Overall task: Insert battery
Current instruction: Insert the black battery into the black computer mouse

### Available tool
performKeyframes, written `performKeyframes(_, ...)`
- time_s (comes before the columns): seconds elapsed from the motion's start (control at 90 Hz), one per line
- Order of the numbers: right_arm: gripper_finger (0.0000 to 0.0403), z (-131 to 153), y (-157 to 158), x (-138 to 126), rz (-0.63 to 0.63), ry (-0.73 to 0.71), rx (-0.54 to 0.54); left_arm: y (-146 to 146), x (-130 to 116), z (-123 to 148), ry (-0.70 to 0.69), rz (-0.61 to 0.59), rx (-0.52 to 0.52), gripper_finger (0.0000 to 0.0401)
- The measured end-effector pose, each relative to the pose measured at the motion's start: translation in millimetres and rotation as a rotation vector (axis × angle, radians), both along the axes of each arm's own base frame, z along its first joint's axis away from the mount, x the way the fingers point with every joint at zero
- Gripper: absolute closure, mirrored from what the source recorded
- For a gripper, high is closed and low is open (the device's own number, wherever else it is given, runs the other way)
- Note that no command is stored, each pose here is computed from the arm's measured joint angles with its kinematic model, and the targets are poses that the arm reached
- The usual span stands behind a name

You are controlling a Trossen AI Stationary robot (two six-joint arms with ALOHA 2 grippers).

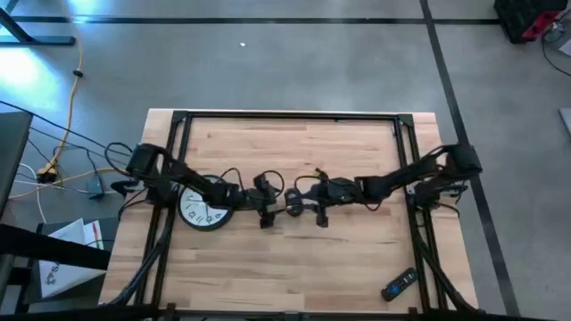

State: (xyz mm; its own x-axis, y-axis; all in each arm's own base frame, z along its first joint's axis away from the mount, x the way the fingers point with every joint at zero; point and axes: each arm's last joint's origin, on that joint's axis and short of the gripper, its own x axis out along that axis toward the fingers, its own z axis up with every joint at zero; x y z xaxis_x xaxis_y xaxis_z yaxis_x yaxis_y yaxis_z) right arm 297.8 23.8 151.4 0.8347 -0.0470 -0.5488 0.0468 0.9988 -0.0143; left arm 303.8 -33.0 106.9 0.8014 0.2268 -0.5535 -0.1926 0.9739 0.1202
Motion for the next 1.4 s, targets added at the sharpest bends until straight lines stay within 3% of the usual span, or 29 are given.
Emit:
performKeyframes(0.156,0.0293,4.1,-1.7,-7.6,-0.053,0.052,0.014,1.3,-4.1,12.2,0.002,0.016,0.021,0.0085)
performKeyframes(0.289,0.0261,0.9,0.5,-8.0,-0.068,0.068,0.043,3.2,-6.2,16.6,0.018,0.004,0.053,0.0085)
performKeyframes(0.478,0.0193,-4.6,9.7,-8.0,-0.089,0.083,0.072,18.3,-9.4,28.3,0.019,-0.033,-0.086,0.0084)
performKeyframes(0.611,0.0161,-4.6,19.1,-9.7,-0.137,0.070,0.045,20.6,-14.3,38.9,0.028,-0.032,-0.004,0.0084)
performKeyframes(0.767,0.0150,-8.7,31.1,-11.8,-0.195,0.063,0.004,22.2,-16.4,46.9,0.025,-0.063,0.070,0.0084)
performKeyframes(1.0,0.0149,-24.6,41.3,-11.1,-0.275,0.077,0.067,32.4,-0.8,70.2,0.221,-0.293,0.166,0.0084)
performKeyframes(1.2,0.0142,-31.5,46.9,-6.3,-0.289,0.055,0.145,41.1,19.1,85.5,0.274,-0.521,0.246,0.0084)
performKeyframes(1.4,0.0116,-36.8,54.8,6.1,-0.285,0.064,0.143,61.6,48.6,78.7,0.320,-0.596,0.258,0.0085)
